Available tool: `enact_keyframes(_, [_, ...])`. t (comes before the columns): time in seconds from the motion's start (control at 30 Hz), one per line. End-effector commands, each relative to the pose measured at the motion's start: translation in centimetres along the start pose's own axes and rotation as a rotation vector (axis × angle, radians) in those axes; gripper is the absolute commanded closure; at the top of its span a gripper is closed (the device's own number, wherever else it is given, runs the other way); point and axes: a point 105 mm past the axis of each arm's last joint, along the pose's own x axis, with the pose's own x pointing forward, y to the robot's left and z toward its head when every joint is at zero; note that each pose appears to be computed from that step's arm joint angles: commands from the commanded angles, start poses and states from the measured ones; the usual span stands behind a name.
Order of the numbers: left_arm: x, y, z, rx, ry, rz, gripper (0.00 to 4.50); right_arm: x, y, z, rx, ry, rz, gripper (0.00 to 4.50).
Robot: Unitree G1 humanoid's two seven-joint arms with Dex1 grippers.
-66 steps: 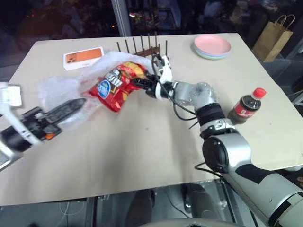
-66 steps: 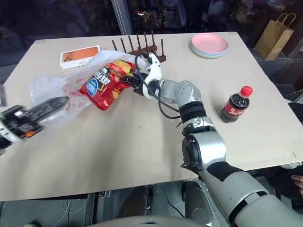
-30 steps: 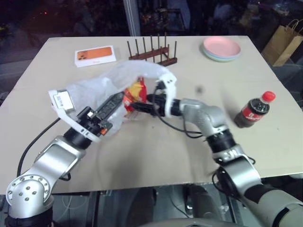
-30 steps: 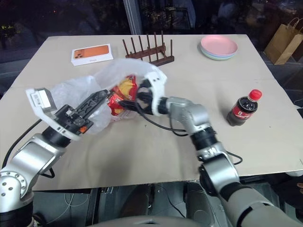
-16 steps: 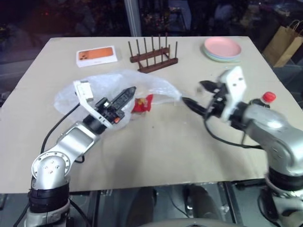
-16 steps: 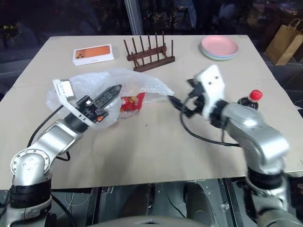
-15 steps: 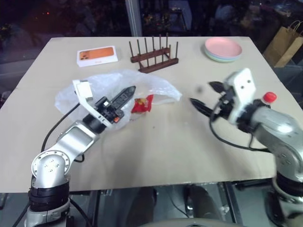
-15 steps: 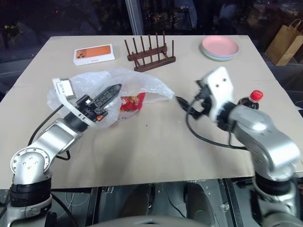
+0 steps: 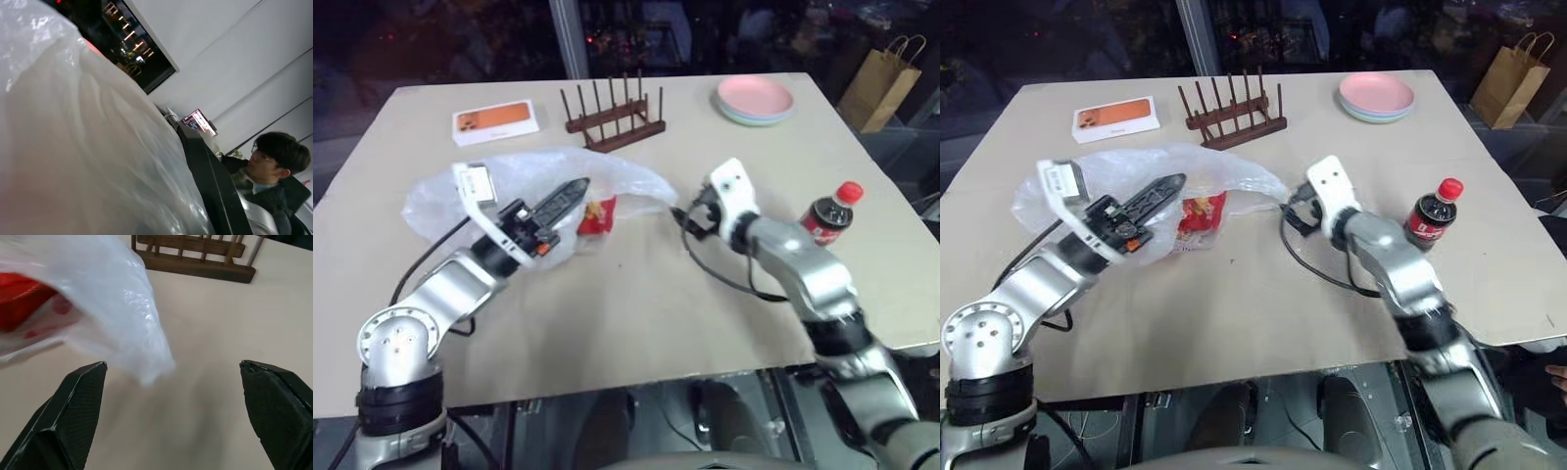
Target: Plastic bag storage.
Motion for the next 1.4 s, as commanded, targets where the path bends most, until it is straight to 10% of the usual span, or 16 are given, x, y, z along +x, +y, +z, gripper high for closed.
enact_keyframes(0.03, [-0.7, -1.9, 1.1, 0.051, -0.045, -0.022, 4.5, 2.0, -0.1, 0.9, -0.044, -0.059, 0.037, 0.1])
enact_keyframes(0.1, [-1.0, -2.2, 1.2, 0.056, -0.057, -0.014, 4.5, 2.8, 0.0, 0.9, -0.043, -0.062, 0.055, 0.1])
enact_keyframes(0.3, [-0.9, -3.7, 4.2, 0.101, -0.143, -0.025, 4.5, 2.7, -3.0, 5.6, 0.033, -0.197, 0.064, 2.17])
enact_keyframes(0.47, [0.8, -4.9, 16.0, 0.085, -0.434, -0.113, 4.5, -1.5, -6.9, 16.7, 0.059, -0.325, 0.095, 4.32])
enact_keyframes(0.8, [4.6, -5.9, 22.8, 0.253, -0.426, -0.227, 4.5, -7.7, -12.4, 25.7, -0.056, -0.398, -0.075, 4.46])
enact_keyframes(0.97, [4.5, -5.8, 16.5, 0.288, -0.196, -0.297, 4.5, -10.4, -10.8, 22.6, -0.146, -0.376, -0.097, 4.46])
enact_keyframes(1.17, [3.2, -3.2, 6.5, 0.142, -0.073, -0.186, 4.5, -11.2, -7.1, 9.9, -0.142, -0.121, -0.156, 4.46])
enact_keyframes(1.3, [3.9, -3.0, 4.1, 0.101, -0.104, -0.134, 4.5, -10.9, -6.7, 4.6, -0.132, 0.002, -0.174, 4.46])
enact_keyframes(1.4, [4.7, -3.7, 4.6, 0.064, -0.163, -0.133, 4.5, -11.3, -6.7, 4.7, -0.144, 0.001, -0.174, 3.64])
